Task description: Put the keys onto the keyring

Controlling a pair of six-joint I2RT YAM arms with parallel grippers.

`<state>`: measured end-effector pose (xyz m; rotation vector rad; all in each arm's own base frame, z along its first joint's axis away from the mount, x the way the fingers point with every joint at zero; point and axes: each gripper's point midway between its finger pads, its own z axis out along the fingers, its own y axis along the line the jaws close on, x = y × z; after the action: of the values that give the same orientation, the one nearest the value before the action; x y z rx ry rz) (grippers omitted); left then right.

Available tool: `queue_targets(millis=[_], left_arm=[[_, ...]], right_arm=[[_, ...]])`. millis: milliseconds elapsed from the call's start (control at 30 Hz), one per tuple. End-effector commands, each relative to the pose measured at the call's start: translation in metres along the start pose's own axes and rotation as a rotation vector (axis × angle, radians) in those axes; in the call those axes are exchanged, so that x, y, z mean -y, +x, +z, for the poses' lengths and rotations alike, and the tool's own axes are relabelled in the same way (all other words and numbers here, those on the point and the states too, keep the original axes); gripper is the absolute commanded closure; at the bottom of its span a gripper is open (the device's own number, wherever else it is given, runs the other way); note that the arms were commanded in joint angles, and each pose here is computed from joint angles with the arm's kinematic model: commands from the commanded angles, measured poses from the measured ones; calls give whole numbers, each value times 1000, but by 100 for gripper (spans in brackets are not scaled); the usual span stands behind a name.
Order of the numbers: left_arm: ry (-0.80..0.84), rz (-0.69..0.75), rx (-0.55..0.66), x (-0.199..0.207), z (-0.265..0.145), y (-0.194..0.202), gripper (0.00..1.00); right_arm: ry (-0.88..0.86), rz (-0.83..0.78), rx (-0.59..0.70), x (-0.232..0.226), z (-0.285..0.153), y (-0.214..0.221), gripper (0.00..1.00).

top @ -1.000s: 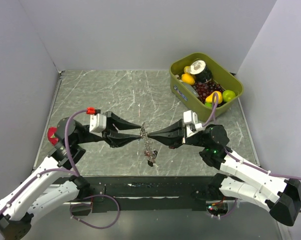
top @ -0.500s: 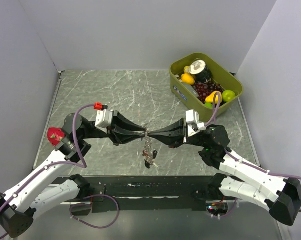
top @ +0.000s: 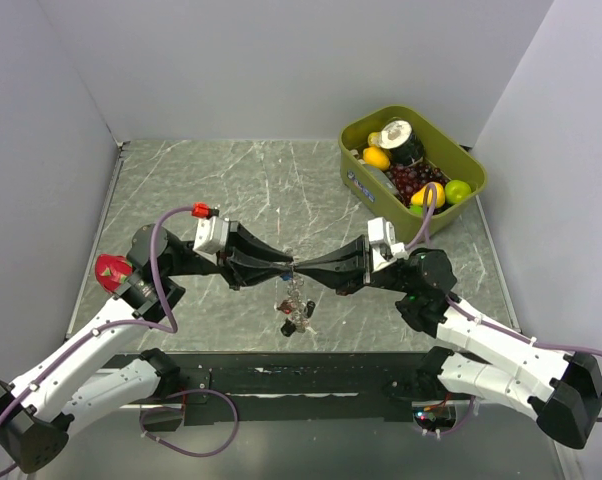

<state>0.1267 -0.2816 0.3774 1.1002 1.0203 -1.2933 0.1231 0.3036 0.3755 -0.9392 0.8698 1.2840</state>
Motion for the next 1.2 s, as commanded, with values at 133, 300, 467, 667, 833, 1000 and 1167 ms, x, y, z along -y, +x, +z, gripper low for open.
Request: queue_targets(millis=[133,300,467,667,833,1000,1167], left_arm=[[34,45,0,2,3,-12,99],[-30,68,-1,-6,0,-12,99],[-136,79,-58,-19,-10,7,99],[-219,66,-100,-23,-25,33,99],[-292,52,-109,-26,-40,44,99],[-359,47,-125,-31,-55,53,99],[-460,44,-150,-41,-73,63,99]], right_arm=[[-17,-73,93,-3,4,-31,100],[58,-37,87,6,-2,-27,82],[222,-31,60,24,-23,-12,20],[392,20,-124,39,-57,33,0],[617,207,-353,62,-87,88,0],[740,383,-615,63,-117,160,0],[804,489,-833,62,-131,204,4]])
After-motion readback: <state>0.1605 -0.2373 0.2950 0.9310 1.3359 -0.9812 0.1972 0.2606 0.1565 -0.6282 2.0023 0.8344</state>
